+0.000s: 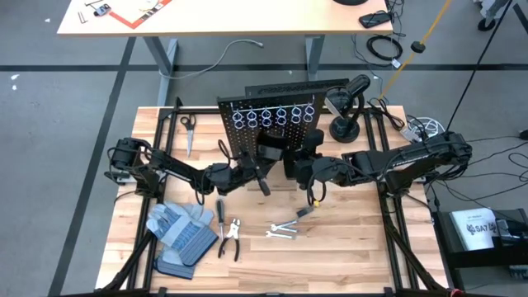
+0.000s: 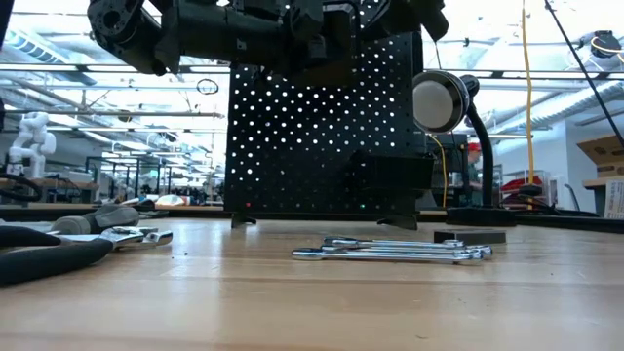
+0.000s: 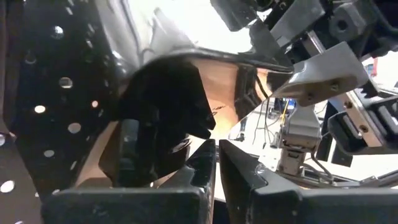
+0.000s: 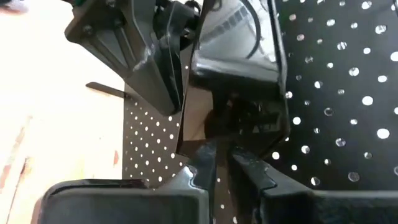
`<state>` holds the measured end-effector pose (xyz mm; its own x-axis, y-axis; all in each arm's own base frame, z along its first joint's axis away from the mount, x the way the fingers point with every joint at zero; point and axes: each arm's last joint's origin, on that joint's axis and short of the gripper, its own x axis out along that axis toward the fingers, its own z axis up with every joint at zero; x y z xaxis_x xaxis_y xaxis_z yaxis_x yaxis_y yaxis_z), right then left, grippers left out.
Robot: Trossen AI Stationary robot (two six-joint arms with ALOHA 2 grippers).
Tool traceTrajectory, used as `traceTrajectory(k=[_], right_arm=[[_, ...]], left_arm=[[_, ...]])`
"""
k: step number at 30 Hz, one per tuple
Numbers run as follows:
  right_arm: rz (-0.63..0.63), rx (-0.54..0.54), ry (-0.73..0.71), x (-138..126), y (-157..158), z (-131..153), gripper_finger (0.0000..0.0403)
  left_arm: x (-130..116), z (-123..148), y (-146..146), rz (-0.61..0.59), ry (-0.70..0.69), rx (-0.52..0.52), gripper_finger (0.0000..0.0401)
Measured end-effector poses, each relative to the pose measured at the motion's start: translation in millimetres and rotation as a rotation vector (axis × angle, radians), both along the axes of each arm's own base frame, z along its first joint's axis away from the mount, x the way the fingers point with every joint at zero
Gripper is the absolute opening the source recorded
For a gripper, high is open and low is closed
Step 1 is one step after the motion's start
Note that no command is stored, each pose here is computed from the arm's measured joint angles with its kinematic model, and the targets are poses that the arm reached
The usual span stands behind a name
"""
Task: Hang tools onto peg board
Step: Adjust the black pegboard on the table
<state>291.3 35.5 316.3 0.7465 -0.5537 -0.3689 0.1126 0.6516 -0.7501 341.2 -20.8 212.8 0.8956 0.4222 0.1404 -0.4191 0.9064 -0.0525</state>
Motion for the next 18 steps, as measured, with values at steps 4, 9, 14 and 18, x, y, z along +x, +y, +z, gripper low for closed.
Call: traceTrajectory(k=[4, 9, 14, 18], right_arm=[[-0.021, 0.014, -0.017, 0, 0, 0, 0.0045], [-0.156, 0.022, -0.088, -3, 1, 1, 0.0056], [-0.252, 0.165, -0.171, -9, 2, -3, 0.0059], [-0.330, 0.227, -0.228, -12, 0, -5, 0.0059]], left_arm=[[0, 0, 0, -0.001, 0.002, 0.000, 0.0031], [0, 0, 0, -0.002, 0.004, 0.001, 0.0031], [0, -1, 0, -0.006, 0.006, 0.002, 0.0031], [0, -1, 0, -0.006, 0.008, 0.002, 0.0031]])
